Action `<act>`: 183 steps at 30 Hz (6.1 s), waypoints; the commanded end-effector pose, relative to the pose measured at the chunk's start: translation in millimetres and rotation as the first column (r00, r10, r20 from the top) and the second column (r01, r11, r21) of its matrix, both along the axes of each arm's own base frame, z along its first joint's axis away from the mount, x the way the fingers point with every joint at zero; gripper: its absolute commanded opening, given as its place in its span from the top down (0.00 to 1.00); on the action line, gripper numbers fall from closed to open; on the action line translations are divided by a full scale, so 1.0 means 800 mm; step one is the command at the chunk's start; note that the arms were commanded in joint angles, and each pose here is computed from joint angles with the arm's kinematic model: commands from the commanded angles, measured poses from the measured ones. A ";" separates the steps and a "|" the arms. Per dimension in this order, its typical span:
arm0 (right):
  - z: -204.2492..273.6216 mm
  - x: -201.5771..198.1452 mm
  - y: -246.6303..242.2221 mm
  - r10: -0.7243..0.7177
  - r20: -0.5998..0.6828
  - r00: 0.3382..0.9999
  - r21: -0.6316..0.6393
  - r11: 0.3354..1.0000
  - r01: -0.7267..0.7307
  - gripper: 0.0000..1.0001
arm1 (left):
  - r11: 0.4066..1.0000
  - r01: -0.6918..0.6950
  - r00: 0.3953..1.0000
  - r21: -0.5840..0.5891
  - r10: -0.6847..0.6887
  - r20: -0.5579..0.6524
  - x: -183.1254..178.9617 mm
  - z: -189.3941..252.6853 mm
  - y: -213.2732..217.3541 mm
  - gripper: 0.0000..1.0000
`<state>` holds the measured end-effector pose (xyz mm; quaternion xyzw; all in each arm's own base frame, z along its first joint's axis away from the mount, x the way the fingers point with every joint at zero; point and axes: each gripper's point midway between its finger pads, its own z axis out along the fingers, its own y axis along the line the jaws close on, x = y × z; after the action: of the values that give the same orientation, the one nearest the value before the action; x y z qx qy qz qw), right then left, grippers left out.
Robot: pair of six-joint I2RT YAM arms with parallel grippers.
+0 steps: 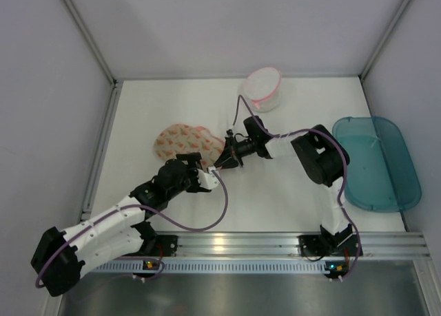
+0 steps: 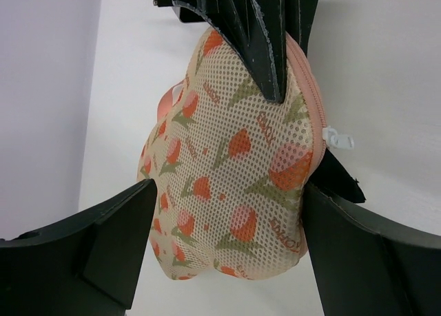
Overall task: Place the bra in the laundry bag and zip it closed
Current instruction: Zip the laundry bag at the center of the board.
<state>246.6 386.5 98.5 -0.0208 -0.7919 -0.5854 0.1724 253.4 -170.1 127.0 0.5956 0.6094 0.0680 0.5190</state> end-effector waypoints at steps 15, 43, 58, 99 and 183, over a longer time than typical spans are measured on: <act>0.021 -0.027 0.006 0.100 0.035 0.994 0.049 0.994 -0.101 1.00 | 0.997 0.054 0.998 -0.048 -0.054 0.015 0.010 0.035 -0.025 0.13; 0.026 -0.044 0.015 0.127 0.002 0.992 0.080 0.989 -0.127 1.00 | 0.998 0.063 0.997 0.022 -0.063 0.043 0.019 -0.013 -0.031 0.09; 0.024 -0.029 0.014 0.114 0.014 0.993 0.072 0.991 -0.115 1.00 | 0.963 0.264 0.926 -0.045 -0.266 -0.267 -0.087 -0.014 -0.025 0.10; 0.015 -0.030 0.007 0.106 0.008 0.994 0.054 0.993 -0.106 1.00 | 0.993 0.105 0.984 -0.051 -0.111 -0.141 -0.039 0.041 -0.019 0.24; 0.026 -0.045 0.014 0.131 0.000 0.991 0.074 0.989 -0.131 1.00 | 1.000 -0.012 1.000 0.019 0.012 -0.021 0.004 0.014 -0.007 0.17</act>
<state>220.3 391.6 99.3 -0.0014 -0.7823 -0.5835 0.2180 241.3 -171.4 121.2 0.6216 0.6303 0.0488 0.4626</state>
